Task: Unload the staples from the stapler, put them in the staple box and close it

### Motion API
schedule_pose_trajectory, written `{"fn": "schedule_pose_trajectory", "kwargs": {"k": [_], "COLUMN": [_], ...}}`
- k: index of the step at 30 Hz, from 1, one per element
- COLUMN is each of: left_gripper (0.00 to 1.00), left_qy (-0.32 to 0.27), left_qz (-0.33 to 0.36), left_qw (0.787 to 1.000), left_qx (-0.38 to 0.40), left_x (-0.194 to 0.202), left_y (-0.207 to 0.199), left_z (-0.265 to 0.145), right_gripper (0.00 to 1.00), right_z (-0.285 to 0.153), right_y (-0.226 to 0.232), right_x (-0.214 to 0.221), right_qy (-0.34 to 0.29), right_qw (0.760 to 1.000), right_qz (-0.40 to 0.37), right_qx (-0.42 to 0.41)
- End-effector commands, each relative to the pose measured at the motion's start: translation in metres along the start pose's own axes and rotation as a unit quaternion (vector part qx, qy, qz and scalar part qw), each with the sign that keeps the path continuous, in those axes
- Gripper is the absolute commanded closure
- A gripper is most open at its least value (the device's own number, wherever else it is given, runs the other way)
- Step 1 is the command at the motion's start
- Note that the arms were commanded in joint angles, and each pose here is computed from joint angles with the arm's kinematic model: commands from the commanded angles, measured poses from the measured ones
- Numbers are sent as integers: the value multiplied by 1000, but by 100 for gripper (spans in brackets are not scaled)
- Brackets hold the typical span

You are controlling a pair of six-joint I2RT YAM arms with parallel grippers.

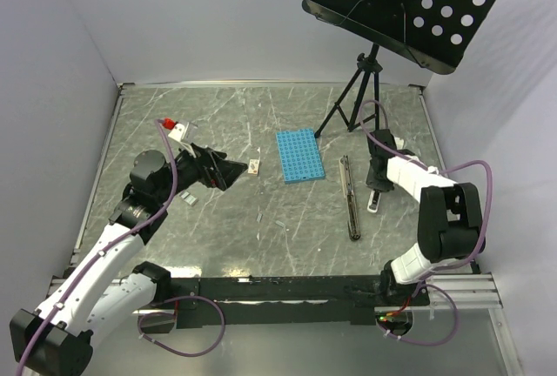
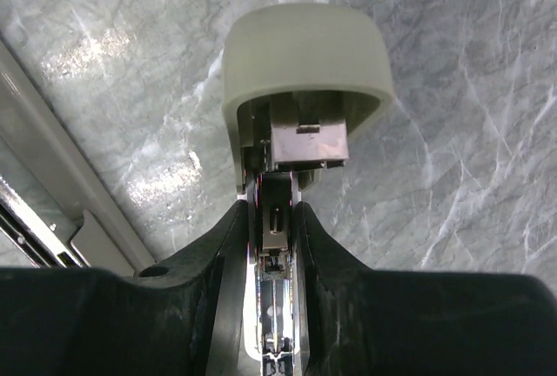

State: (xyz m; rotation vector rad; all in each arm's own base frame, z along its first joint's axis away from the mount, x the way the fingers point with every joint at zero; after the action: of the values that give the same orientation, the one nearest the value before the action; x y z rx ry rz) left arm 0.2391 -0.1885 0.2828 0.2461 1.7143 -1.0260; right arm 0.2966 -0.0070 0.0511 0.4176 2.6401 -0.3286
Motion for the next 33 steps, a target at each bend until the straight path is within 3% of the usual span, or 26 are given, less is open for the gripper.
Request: {"fn": "schedule_pose_trajectory", "kwargs": {"k": [1, 7, 19, 24, 29, 30, 33], "left_gripper": [3, 3, 3, 3, 2, 1, 14], "left_qy": [-23, -17, -23, -56, -71, -87, -75], "left_qz": [19, 15, 8, -35, -84, -105, -150], "left_qw": [1000, 1000, 999, 991, 957, 930, 875], "left_qx": [-3, -4, -32, -118, -267, -343, -454], "left_x": [-15, -12, -14, -22, -19, -17, -3], "left_y": [-4, -2, 7, 31, 79, 101, 136], "left_z": [-3, -1, 0, -2, -8, -19, -36], "right_gripper": [68, 45, 30, 12, 1, 0, 0], "right_z": [8, 1, -35, -64, -102, -110, -136], "right_y": [-7, -2, -1, -5, -1, 10, 29], "right_x": [-7, -11, -27, -36, -46, -44, -46], "right_qy": [0, -8, -41, -70, -116, -126, -163], "right_qw": [1000, 1000, 997, 995, 987, 984, 973], "right_qz": [21, 23, 23, 24, 20, 6, -12], "right_qx": [9, -12, -54, -72, -106, -123, -163]}}
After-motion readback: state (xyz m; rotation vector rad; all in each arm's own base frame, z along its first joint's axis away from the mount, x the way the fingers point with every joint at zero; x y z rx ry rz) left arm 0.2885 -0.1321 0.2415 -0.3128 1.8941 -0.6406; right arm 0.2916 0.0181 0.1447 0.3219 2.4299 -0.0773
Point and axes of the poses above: each gripper's point midway between its finger pads, its own z axis out along the fingers, its own y axis along the line the jaws close on, x = y × z, the point moved 2 cm from there along -z, back along the fingers, and after that the axes turned 3 degrees about -z, right-handed, at the moved point
